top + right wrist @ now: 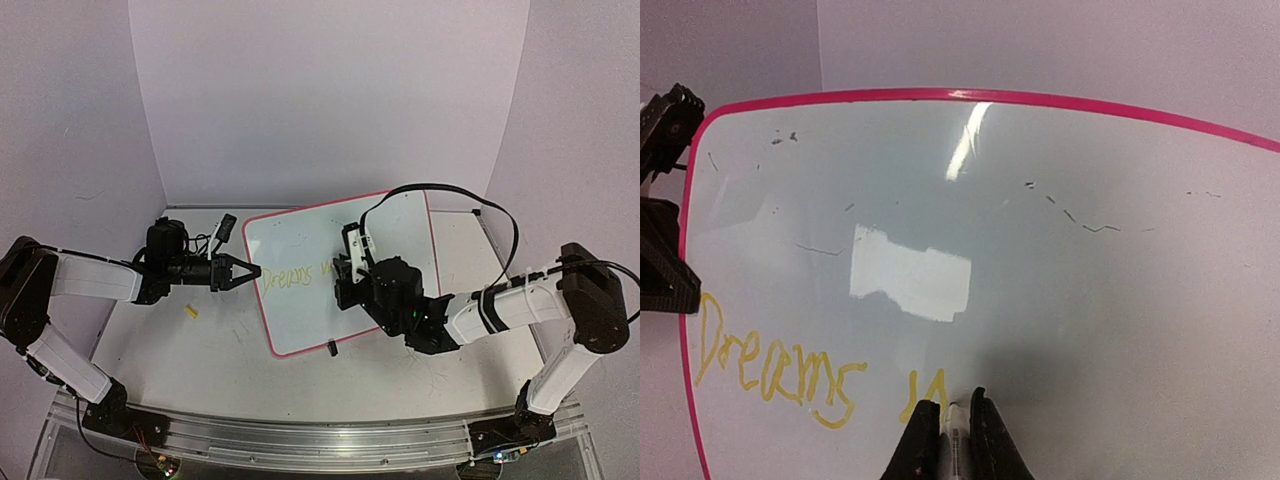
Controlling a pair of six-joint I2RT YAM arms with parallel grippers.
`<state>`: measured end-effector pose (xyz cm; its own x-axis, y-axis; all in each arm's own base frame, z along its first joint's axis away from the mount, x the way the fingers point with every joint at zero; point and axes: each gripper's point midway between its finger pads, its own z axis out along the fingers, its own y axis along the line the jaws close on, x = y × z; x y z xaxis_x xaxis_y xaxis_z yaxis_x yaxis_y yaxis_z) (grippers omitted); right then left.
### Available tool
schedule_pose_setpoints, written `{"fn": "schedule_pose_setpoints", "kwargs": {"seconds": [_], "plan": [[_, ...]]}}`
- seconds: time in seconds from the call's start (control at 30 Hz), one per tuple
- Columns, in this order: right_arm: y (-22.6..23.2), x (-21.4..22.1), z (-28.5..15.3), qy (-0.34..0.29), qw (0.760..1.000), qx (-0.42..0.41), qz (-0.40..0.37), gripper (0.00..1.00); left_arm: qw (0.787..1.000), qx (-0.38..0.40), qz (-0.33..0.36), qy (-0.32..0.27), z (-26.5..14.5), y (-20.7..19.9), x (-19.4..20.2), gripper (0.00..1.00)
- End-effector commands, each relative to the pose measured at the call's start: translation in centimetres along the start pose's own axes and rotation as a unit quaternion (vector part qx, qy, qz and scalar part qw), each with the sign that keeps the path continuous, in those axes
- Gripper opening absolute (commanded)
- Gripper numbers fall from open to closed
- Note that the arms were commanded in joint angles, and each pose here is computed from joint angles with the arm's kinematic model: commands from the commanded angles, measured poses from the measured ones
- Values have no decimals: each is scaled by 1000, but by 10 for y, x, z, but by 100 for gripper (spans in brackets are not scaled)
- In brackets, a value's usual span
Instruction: Write a sentence on the whiteboard
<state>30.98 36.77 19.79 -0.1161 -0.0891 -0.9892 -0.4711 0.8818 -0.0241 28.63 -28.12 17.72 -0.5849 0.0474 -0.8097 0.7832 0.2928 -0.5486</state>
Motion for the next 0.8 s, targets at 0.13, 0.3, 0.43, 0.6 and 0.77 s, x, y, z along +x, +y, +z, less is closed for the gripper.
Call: {"fn": "schedule_pose_setpoints", "kwargs": {"seconds": [0.13, 0.3, 0.43, 0.6, 0.77], "plan": [[-15, -23, 12, -25, 999, 35, 11, 0, 999, 1, 40, 2, 6, -6, -7, 0], [-10, -26, 3, -36, 999, 1, 16, 0, 999, 0, 40, 3, 6, -5, -5, 0], [-9, -35, -17, -54, 998, -34, 26, 0, 999, -2, 40, 2, 6, -4, -6, 0], [-13, -40, -27, -66, 997, -41, 3, 0, 999, -2, 43, 0, 5, -5, -8, 0], [-13, -40, -24, -64, 997, -52, 5, 0, 999, -1, 42, 1, 5, -5, -7, 0]]}}
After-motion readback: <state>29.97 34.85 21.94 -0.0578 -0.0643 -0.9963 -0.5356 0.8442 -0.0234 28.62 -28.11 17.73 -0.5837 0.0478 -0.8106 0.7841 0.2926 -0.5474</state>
